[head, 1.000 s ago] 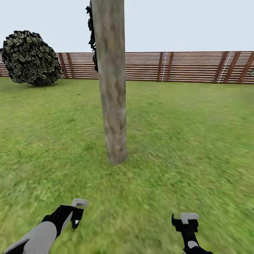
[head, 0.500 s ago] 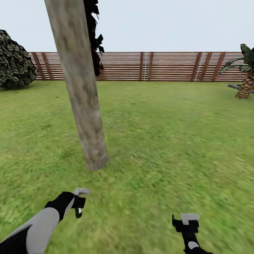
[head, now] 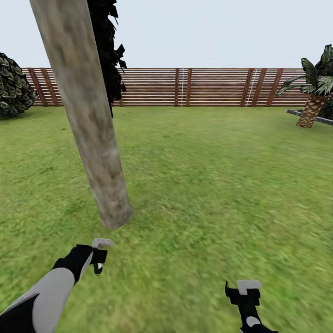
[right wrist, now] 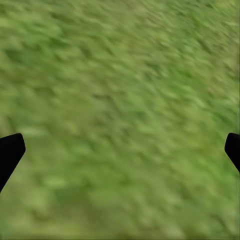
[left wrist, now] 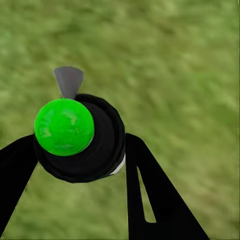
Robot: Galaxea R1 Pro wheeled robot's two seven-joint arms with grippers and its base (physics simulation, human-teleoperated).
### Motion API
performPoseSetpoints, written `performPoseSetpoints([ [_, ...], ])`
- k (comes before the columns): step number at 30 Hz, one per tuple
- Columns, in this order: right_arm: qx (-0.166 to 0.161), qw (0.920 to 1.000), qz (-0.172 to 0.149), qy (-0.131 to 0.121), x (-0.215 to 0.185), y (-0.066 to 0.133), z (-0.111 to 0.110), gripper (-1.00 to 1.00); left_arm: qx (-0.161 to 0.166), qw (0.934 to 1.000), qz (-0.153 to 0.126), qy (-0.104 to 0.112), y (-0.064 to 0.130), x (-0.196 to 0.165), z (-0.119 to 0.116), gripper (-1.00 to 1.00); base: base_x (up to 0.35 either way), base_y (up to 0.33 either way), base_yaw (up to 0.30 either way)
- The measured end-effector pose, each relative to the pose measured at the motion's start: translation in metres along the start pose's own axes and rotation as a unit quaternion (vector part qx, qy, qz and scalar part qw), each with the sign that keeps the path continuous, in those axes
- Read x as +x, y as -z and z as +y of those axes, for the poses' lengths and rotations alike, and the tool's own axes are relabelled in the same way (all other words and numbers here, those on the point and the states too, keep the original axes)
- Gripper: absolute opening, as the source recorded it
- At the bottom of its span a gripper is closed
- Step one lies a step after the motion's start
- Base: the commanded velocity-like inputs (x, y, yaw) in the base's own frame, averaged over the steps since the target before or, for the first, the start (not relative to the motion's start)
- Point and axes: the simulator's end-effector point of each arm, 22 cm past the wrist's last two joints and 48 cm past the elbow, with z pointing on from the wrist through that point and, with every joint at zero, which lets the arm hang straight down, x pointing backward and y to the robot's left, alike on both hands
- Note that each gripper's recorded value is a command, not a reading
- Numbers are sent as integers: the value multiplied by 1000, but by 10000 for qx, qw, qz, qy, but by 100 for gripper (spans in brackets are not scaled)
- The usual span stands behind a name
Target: In the garden, pick up the pesticide atomizer on the floor and spray pesticide onto both trees until each tree trunk is fully covered.
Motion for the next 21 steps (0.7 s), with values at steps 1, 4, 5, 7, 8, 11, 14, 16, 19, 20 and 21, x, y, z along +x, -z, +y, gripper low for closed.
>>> performPoseSetpoints([
  [1, 0, 10000, 1, 0, 0, 0, 0, 100, -14, 10000, -22, 5, 1, -2, 1, -100, 0, 0, 0],
  [4, -1, 10000, 1, 1, 0, 0, 0, 100, -98, 9999, -130, 25, 4, -13, 10, -100, 0, 0, 84],
  [5, -7, 10000, 2, 4, 0, 0, 1, 100, 335, 9992, -173, 136, 16, -42, -5, -100, 0, 0, 238],
  [7, -1, 10000, 1, 1, 0, 0, 1, 100, 317, 9989, -327, 126, 23, -63, 0, -100, 0, 0, 112],
  [8, 1, 10000, 1, 3, 0, 0, 0, 100, 319, 9989, -321, 132, 23, -62, 0, -100, 0, 0, 45],
  [11, 0, 10000, 0, 6, 0, 0, 0, 100, 307, 9990, -295, 119, 22, -59, 2, -100, 0, 0, 20],
  [14, -9, 10000, -1, 10, 0, 0, 0, 100, 284, 9992, -280, 93, 22, -57, 4, -100, 0, 0, 2],
  [16, -100, 9999, 88, 68, 14, 7, 8, 100, 200, 9995, -258, 41, 22, -54, 13, -100, 0, 0, 0],
  [19, -119, 9998, 110, 66, 17, 9, 10, 100, 203, 9995, -257, 47, 22, -54, 13, -100, 0, 0, 0],
  [20, -122, 9998, 113, 66, 17, 10, 11, 100, 198, 9995, -258, 48, 22, -54, 13, -100, 0, 0, 0],
  [21, -128, 9998, 114, 65, 17, 10, 11, 100, 197, 9995, -258, 49, 22, -54, 13, -100, 0, 0, 0],
])
